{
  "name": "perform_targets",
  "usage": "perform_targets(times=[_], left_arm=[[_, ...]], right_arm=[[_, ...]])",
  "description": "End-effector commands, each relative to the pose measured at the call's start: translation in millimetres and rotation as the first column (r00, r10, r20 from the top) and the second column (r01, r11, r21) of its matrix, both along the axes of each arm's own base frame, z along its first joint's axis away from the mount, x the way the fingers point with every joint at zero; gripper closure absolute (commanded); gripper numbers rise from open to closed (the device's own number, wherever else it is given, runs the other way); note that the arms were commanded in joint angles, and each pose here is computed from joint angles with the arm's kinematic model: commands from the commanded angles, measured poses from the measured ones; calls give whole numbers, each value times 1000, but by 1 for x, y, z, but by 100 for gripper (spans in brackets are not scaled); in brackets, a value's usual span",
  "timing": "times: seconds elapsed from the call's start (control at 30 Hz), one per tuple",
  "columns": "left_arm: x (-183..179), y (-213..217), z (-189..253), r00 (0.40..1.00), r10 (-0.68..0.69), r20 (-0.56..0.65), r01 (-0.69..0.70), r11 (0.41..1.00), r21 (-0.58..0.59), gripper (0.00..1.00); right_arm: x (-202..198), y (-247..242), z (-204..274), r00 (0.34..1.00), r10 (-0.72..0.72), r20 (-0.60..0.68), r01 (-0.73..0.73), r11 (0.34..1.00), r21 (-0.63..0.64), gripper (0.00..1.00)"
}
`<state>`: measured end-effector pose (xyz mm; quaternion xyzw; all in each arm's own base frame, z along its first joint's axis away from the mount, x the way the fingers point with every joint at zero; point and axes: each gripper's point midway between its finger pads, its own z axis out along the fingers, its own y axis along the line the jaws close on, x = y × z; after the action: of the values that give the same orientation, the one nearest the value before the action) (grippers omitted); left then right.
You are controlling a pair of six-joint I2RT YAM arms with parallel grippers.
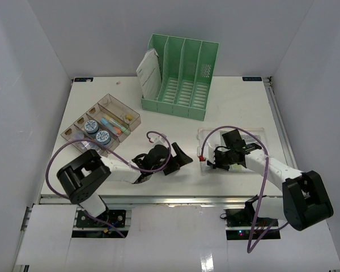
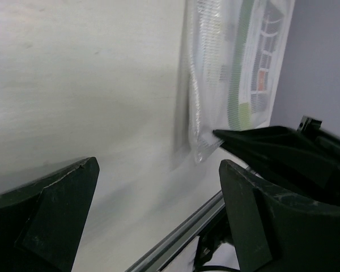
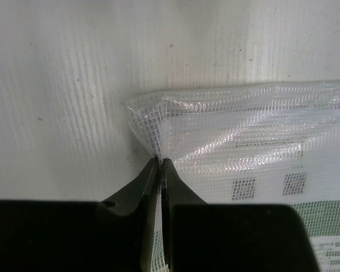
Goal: Organize the desk
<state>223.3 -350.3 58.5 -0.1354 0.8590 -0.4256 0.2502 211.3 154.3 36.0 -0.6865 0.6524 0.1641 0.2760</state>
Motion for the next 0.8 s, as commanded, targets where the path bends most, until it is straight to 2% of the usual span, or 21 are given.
perform_targets(times=[0.0, 0.2, 0.37, 0.6, 0.7, 0.77], left_arm=[[20, -44, 24, 1000, -24, -6, 23, 992, -126, 2], [27, -70, 18, 997, -48, -64, 36, 983, -180, 2], [26, -83, 4, 990, -58, -129, 30, 978, -209, 2], [26, -97, 1, 985, -69, -160, 28, 970, -243, 9], [27, -107, 7, 985, -92, -146, 50, 962, -268, 23], [28, -112, 11, 986, -107, -130, 66, 957, -283, 46]], right_arm=[[-20, 6, 12, 999, 33, -32, -31, 997, 65, 92], [-24, 11, 17, 998, 49, -26, -46, 994, 100, 92], [-13, 24, 42, 999, 51, 5, -51, 985, 166, 92], [-7, 40, 64, 998, 63, 2, -62, 967, 245, 92], [-11, 45, 67, 997, 74, -7, -69, 959, 275, 92], [-13, 45, 66, 997, 76, -9, -70, 956, 286, 90]])
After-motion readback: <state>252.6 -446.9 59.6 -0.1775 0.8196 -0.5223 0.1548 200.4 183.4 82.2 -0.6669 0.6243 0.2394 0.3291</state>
